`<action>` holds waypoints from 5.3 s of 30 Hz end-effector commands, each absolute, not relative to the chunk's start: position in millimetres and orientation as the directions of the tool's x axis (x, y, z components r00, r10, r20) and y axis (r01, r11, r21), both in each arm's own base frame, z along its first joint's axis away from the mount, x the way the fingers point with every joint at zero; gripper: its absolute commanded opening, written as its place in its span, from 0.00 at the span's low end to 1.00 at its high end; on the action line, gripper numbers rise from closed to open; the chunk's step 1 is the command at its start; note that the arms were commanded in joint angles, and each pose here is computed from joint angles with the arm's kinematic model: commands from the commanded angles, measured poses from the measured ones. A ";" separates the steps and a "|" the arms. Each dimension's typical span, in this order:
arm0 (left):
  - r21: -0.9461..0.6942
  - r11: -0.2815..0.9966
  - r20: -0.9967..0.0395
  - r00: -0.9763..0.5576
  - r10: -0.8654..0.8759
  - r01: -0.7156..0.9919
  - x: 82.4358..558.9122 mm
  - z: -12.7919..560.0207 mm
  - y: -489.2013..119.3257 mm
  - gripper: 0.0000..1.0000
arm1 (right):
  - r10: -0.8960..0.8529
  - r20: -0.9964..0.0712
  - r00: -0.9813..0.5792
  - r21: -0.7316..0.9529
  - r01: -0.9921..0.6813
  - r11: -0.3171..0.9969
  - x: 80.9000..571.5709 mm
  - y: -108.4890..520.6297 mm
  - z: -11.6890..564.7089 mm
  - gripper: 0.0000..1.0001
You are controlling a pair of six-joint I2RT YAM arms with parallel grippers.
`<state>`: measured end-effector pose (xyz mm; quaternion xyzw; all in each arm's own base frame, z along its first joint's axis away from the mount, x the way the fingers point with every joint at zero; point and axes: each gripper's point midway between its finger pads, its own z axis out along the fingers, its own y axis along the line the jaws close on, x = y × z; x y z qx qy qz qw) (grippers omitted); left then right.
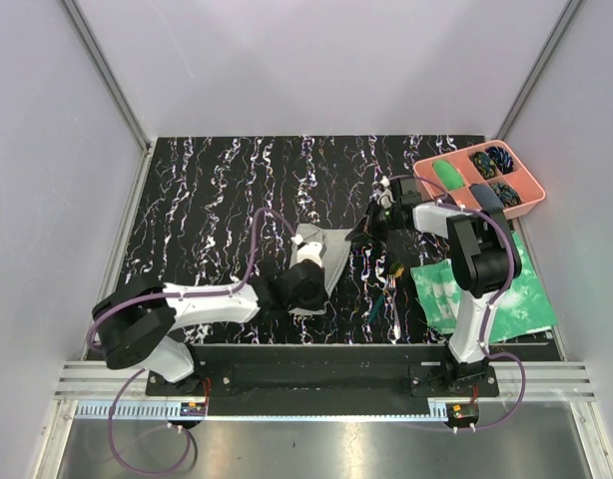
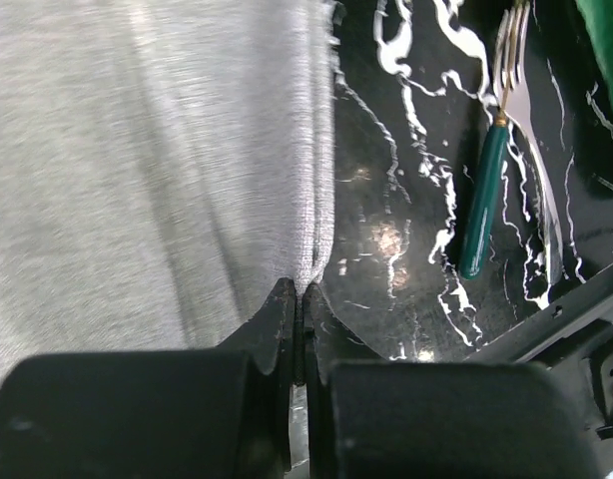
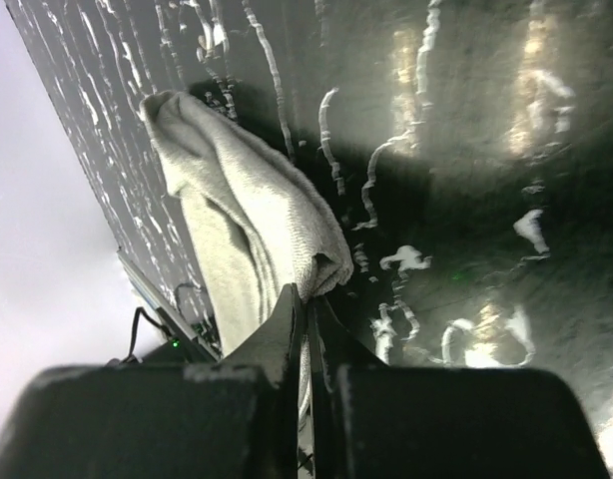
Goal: Fold the napkin into a case and place the utensils inside
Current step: Pick up the 2/3-rectangle-folded napkin from the center of the board, then fold the 2/3-rectangle-folded napkin at the center of the board.
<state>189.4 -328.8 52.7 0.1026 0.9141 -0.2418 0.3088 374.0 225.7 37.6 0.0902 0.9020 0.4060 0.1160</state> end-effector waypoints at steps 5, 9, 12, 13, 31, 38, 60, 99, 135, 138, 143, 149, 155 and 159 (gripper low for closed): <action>-0.533 0.783 -0.633 -0.765 -0.117 0.321 190.4 80.9 -328.3 0.00 | 0.235 -0.238 -0.942 0.712 -0.005 0.702 384.0 274.2 88.6 0.00; -0.564 0.769 -0.626 -0.763 -0.160 0.301 190.4 81.7 -318.5 0.00 | 0.236 -0.244 -0.940 0.664 0.015 0.748 383.7 293.2 85.6 0.00; -0.593 0.751 -0.615 -0.766 -0.188 0.292 189.8 77.7 -309.7 0.00 | 0.258 -0.260 -0.930 0.638 0.035 0.769 387.6 298.4 86.6 0.00; -0.593 0.753 -0.609 -0.770 -0.188 0.286 189.2 74.3 -307.3 0.00 | 0.265 -0.265 -0.927 0.638 0.037 0.769 388.7 298.1 88.6 0.00; -0.706 0.601 -0.536 -0.838 -0.106 0.376 182.5 99.1 -390.9 0.00 | 0.199 -0.317 -0.927 0.531 0.001 0.847 380.1 231.6 78.3 0.00; -0.714 0.608 -0.515 -0.849 -0.119 0.348 173.3 82.3 -375.3 0.00 | 0.171 -0.321 -0.931 0.499 -0.013 0.867 378.9 228.4 82.0 0.00; -0.679 0.624 -0.517 -0.855 -0.034 0.386 159.9 55.8 -356.5 0.03 | 0.237 -0.290 -0.927 0.539 0.046 0.841 383.2 264.5 90.7 0.00; -0.554 0.820 -0.495 -0.850 -0.180 0.148 273.5 2.5 -280.9 0.05 | 0.467 -0.134 -0.874 0.617 0.295 0.729 357.2 330.6 88.3 0.00; -0.453 0.874 -0.592 -0.792 -0.147 0.177 276.1 43.1 -233.1 0.16 | 0.767 0.194 -0.612 0.763 0.586 0.274 359.4 367.2 70.4 0.00; -0.436 0.890 -0.576 -0.801 -0.160 0.136 280.5 32.3 -221.7 0.13 | 0.775 0.186 -0.604 0.763 0.586 0.273 359.9 365.2 70.5 0.00; -0.478 0.866 -0.542 -0.825 -0.161 0.145 284.8 9.7 -234.0 0.08 | 0.782 0.205 -0.589 0.753 0.605 0.258 357.3 366.8 67.9 0.00; -0.513 0.845 -0.526 -0.833 -0.173 0.149 284.1 -0.3 -244.0 0.05 | 0.803 0.240 -0.546 0.756 0.624 0.198 357.7 374.1 78.8 0.00; -0.492 0.859 -0.532 -0.829 -0.172 0.137 280.5 0.7 -237.2 0.04 | 0.828 0.282 -0.484 0.760 0.640 0.115 362.7 375.9 75.2 0.00; -0.489 0.861 -0.529 -0.833 -0.164 0.141 273.0 0.3 -233.3 0.05 | 0.839 0.300 -0.454 0.748 0.658 0.088 364.9 374.4 59.6 0.00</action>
